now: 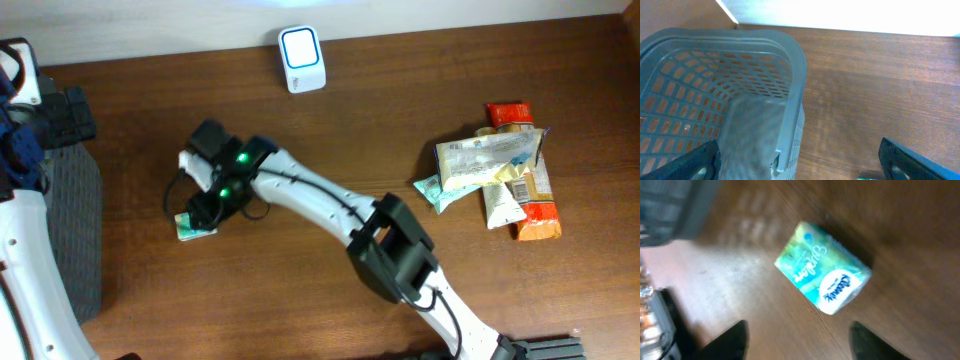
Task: Scan the item barcode
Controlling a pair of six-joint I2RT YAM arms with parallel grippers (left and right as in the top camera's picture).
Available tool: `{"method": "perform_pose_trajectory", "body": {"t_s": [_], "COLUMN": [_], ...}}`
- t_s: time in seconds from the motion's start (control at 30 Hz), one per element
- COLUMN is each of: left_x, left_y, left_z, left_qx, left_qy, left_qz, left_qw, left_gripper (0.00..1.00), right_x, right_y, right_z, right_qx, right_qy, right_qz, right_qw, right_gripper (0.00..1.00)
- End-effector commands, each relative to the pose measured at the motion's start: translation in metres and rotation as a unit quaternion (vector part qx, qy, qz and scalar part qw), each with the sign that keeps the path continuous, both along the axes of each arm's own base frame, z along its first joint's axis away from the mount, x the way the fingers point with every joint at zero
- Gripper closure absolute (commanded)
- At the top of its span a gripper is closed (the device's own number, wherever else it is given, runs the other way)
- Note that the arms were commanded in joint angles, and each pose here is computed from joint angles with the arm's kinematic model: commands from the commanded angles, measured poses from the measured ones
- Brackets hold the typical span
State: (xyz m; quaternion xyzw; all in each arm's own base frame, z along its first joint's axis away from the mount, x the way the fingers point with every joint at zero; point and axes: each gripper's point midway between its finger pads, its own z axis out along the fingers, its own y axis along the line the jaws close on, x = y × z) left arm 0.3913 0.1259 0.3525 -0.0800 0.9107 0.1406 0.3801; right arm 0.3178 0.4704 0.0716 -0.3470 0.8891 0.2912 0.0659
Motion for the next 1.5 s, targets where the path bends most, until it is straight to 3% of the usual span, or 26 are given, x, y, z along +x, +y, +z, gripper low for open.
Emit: {"method": "perform_pose_trajectory", "body": {"t_s": [0.0,0.07,0.47,0.53,0.63,0.7,0.87,1.0,1.1,1.17,1.23,1.37,1.43,1.47], "left_x": [-0.002,-0.002,-0.002,-0.002,-0.002,-0.002,-0.001,-0.002,-0.002,-0.002,-0.002,-0.002,-0.002,-0.002], "left_y": [0.002,0.002,0.002,0.002,0.002,0.002,0.002,0.002,0.002,0.002,0.002,0.002,0.002,0.002], "left_z": [0.005,0.005,0.005,0.005,0.005,0.005,0.005,0.005,0.005,0.005,0.005,0.005,0.005,0.005], "left_qx": [0.007,0.007,0.007,0.007,0.007,0.007,0.007,0.007,0.007,0.007,0.007,0.007,0.007,0.007], "left_qy": [-0.004,-0.004,-0.004,-0.004,-0.004,-0.004,-0.004,-0.004,-0.004,-0.004,-0.004,-0.004,-0.004,-0.004], "left_qz": [-0.003,-0.003,-0.003,-0.003,-0.003,-0.003,-0.003,-0.003,-0.003,-0.003,-0.003,-0.003,-0.003,-0.003], "left_qw": [1.0,1.0,1.0,1.0,1.0,1.0,1.0,1.0,1.0,1.0,1.0,1.0,1.0,1.0], "left_gripper": [0.01,0.01,0.01,0.01,0.01,0.01,0.01,0.01,0.01,0.01,0.01,0.01,0.01,0.01], "right_x": [0.011,0.01,0.004,0.003,0.008,0.014,0.029,0.054,0.079,0.083,0.089,0.093,0.092,0.09], "right_y": [-0.009,-0.01,0.004,0.004,-0.005,-0.017,-0.067,-0.135,-0.162,-0.161,-0.161,-0.162,-0.152,-0.143], "right_z": [-0.031,-0.04,-0.069,-0.074,-0.075,-0.07,-0.02,-0.023,-0.031,-0.031,-0.031,-0.029,-0.019,-0.01], "right_qx": [-0.077,-0.083,-0.043,-0.027,-0.028,-0.036,-0.007,-0.118,-0.202,-0.192,-0.193,-0.204,-0.2,-0.19], "right_qy": [-0.028,-0.01,0.048,0.071,0.088,0.094,0.032,-0.064,-0.146,-0.193,-0.223,-0.254,-0.267,-0.273], "right_qz": [-0.079,-0.097,-0.071,-0.063,-0.07,-0.079,0.09,0.205,0.282,0.378,0.432,0.503,0.5,0.481], "right_qw": [0.994,0.992,0.995,0.995,0.993,0.992,0.995,0.97,0.926,0.885,0.852,0.801,0.799,0.811], "right_gripper": [0.55,0.61,0.69,0.75,0.96,0.96,0.96,0.96,0.96,0.96,0.81,0.71,0.67,0.63]}}
